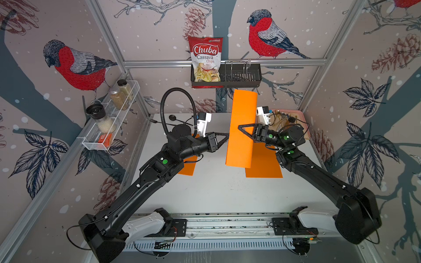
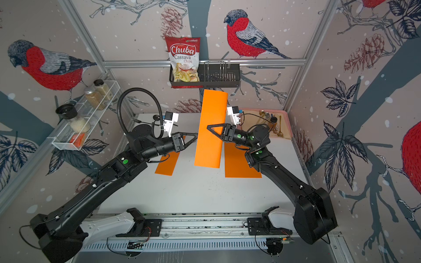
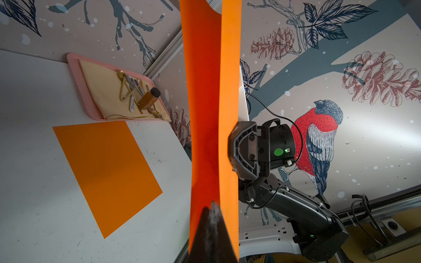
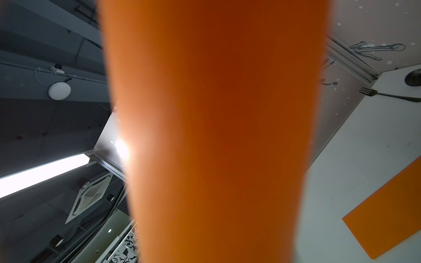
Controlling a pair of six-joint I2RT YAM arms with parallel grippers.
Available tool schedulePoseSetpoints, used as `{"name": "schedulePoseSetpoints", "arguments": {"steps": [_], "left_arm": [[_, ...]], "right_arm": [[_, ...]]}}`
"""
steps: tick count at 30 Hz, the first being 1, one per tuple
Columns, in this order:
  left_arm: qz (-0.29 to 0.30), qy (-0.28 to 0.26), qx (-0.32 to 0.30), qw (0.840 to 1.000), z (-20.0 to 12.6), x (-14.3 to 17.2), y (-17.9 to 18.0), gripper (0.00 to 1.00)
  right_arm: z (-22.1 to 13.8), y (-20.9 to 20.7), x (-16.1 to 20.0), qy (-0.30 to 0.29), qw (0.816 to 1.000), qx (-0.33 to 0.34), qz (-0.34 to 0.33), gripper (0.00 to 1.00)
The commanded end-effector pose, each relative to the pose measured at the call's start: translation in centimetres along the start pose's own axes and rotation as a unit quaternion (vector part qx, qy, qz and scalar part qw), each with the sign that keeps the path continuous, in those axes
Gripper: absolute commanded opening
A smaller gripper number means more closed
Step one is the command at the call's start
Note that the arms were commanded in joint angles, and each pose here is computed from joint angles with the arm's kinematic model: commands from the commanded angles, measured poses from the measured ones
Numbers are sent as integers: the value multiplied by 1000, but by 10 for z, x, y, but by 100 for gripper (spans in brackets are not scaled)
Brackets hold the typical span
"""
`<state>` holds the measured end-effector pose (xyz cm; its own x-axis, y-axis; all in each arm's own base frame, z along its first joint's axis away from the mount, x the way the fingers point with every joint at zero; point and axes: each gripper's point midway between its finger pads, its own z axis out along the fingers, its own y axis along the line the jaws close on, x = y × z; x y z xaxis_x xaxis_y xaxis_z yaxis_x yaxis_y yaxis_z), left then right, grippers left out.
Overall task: Fold the rectangular paper in half along the long edge
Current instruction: Fold the paper.
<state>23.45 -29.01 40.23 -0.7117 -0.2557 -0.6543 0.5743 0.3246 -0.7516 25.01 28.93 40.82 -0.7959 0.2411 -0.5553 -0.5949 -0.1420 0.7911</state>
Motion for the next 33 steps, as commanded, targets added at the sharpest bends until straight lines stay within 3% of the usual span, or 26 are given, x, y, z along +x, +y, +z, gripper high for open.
{"name": "schedulePoseSetpoints", "arguments": {"steps": [1, 15, 33], "left_arm": [[14, -10, 28, 999, 0, -5, -14, 0], [18, -14, 17, 1000, -4, -3, -15, 0], [23, -21, 19, 999, -8, -6, -19, 0]], "right_arm": [[-2, 14, 1, 4, 999, -35, -13, 31], [-11, 34, 11, 29, 989, -146, 18, 33], [-8, 26, 10, 25, 994, -102, -3, 26]]}}
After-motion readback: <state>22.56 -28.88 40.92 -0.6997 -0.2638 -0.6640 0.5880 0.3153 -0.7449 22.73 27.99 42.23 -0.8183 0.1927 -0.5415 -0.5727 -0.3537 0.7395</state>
